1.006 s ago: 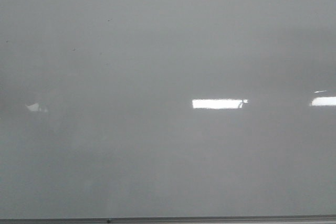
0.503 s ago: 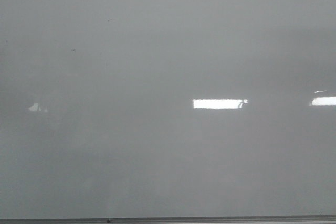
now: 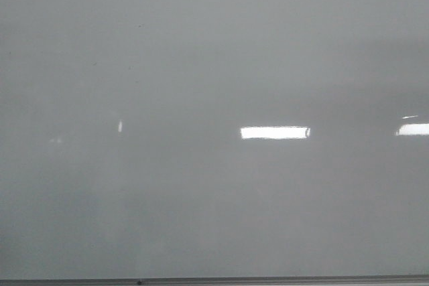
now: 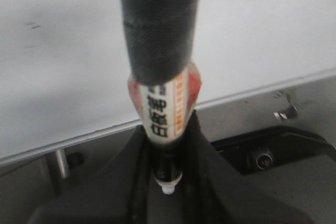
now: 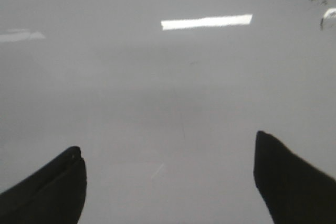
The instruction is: Write number 7 on whiteboard
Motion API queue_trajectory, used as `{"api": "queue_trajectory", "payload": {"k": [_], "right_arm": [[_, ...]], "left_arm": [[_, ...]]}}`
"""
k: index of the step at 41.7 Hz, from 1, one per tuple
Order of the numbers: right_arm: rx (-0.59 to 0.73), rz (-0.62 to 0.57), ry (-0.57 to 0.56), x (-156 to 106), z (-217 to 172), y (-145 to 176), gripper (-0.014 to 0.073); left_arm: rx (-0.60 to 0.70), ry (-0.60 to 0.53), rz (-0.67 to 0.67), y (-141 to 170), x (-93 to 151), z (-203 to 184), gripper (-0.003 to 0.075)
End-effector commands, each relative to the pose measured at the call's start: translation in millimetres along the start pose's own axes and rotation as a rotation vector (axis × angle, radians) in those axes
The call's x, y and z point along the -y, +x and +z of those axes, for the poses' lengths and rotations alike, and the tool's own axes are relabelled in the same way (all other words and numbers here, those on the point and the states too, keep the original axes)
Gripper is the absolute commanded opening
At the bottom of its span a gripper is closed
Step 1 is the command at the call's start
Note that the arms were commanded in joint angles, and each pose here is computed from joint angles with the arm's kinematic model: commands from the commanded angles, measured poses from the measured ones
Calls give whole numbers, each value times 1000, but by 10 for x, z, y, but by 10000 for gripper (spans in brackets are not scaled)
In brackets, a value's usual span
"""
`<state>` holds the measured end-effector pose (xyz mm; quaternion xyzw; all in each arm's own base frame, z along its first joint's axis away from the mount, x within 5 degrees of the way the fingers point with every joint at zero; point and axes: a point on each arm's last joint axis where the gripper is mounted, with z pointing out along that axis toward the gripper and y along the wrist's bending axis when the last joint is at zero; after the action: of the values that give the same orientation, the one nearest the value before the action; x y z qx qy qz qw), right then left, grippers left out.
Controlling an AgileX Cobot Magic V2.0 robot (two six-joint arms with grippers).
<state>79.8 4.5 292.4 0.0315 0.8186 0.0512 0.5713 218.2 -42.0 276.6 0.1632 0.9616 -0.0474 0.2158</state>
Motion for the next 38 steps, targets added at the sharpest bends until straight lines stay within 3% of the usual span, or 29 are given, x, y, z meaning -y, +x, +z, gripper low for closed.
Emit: {"api": "queue_trajectory", "payload": {"k": [1,9,16,25,38], "right_arm": [[17,-32,-44,-64,5,-232,662],[-216,-218,-265,-330,109,-382,662],[-354,-425,-590,-716,103,-523,662],[-381,-528,-1003,-1251,62,-708,662],[-427,-608,-1155,-1847,355,-935,662]], "left_arm": [[81,159,187,-113,351,-241,-11],[173,342,611,-84,922,-390,-11],[261,410,862,13,1298,-504,-11],[360,466,1012,118,1586,-628,-11],[376,476,1034,137,1636,-644,-11]]}}
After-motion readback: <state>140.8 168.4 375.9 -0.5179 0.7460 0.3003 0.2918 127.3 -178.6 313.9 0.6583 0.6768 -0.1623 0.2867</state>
